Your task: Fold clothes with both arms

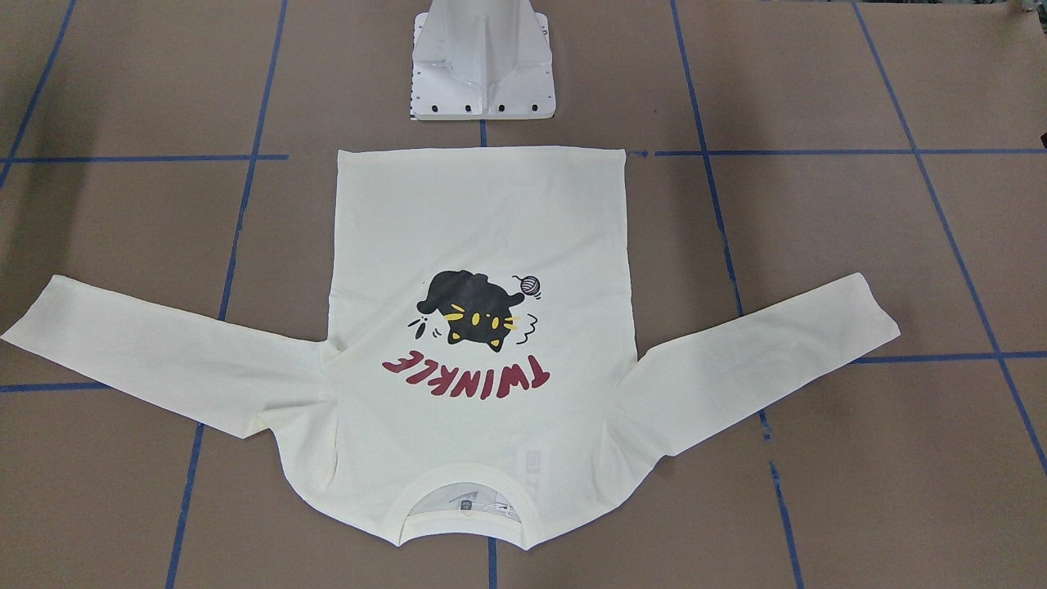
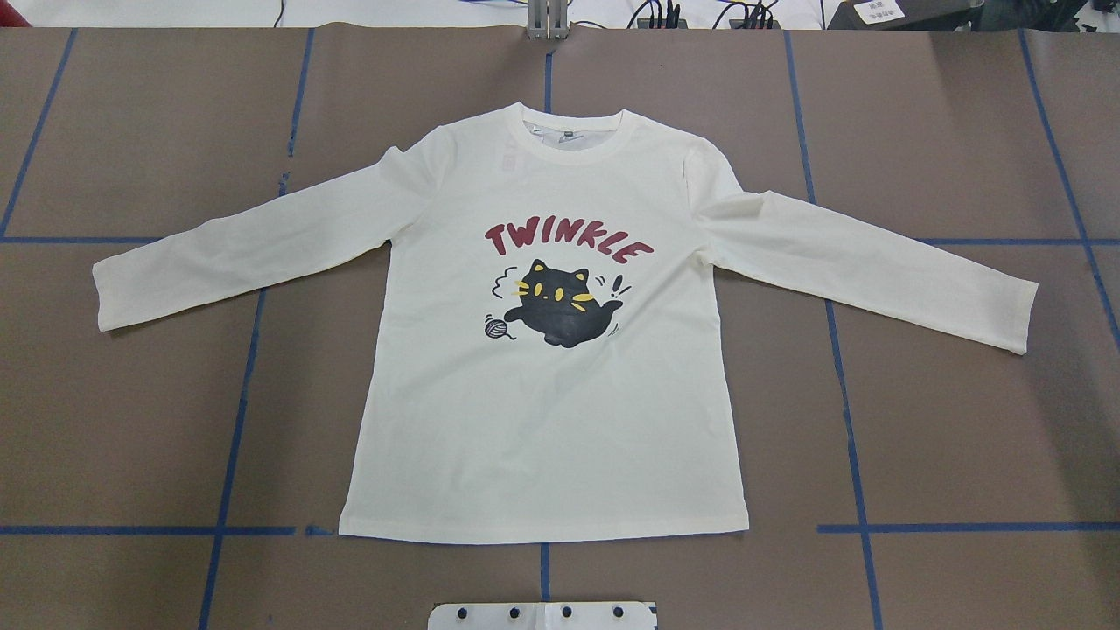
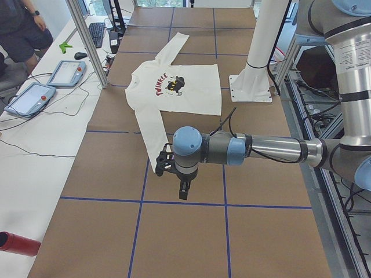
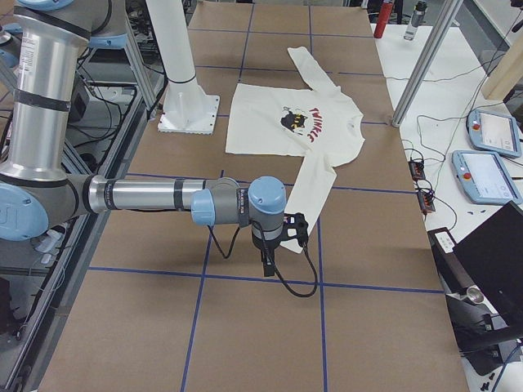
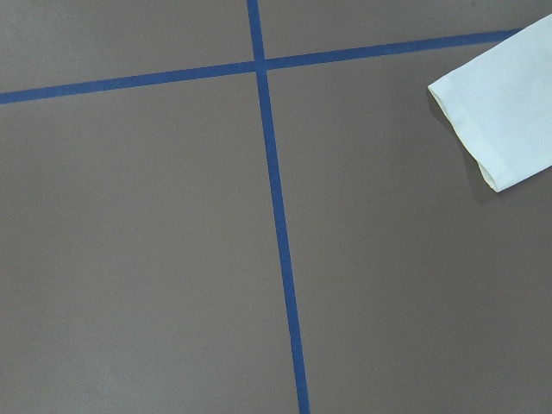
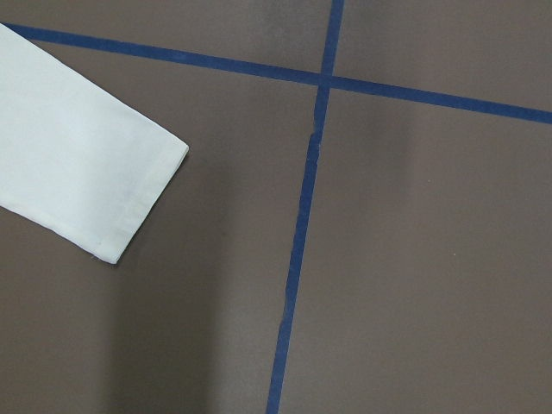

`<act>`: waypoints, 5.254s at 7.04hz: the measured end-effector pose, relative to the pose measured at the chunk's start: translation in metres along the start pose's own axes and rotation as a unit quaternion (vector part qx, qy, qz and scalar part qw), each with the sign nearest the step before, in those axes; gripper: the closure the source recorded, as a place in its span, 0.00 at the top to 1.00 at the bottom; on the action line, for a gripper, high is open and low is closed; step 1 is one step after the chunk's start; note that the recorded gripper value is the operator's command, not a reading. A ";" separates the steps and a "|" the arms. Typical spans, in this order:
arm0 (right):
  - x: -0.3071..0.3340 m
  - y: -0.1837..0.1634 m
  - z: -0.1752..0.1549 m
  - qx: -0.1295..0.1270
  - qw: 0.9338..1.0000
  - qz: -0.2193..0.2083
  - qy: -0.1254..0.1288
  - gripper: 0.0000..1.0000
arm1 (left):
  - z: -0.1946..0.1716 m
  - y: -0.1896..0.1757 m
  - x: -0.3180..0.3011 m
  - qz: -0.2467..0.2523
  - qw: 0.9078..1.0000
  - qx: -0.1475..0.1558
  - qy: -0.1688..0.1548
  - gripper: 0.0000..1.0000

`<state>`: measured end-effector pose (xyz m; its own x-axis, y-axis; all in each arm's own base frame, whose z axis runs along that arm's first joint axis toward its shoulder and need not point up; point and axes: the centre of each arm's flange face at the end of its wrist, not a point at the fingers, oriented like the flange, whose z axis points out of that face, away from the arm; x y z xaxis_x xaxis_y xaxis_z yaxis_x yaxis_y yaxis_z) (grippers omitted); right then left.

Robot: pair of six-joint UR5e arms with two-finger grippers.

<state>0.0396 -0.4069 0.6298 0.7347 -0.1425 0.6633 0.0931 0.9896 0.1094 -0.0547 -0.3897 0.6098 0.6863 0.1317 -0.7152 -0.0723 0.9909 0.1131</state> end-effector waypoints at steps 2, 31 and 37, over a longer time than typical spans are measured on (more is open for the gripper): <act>-0.003 -0.001 -0.003 0.003 1.000 -0.003 0.000 1.00 | -0.005 -0.001 0.005 0.005 1.000 0.005 0.000 1.00; -0.082 -0.059 0.184 0.195 0.979 0.005 -0.053 0.00 | -0.072 -0.076 0.063 0.212 0.955 0.208 -0.027 1.00; -0.140 -0.098 0.141 0.195 0.979 0.004 -0.055 0.00 | -0.073 -0.076 0.063 0.211 0.954 0.209 -0.027 1.00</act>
<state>-0.1671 -0.4868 0.6304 0.6560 -0.1569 0.7382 -0.1912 0.9117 0.3636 -0.0592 -0.4547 0.5061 0.6968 0.5045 -0.5098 -0.0629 0.7510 0.6573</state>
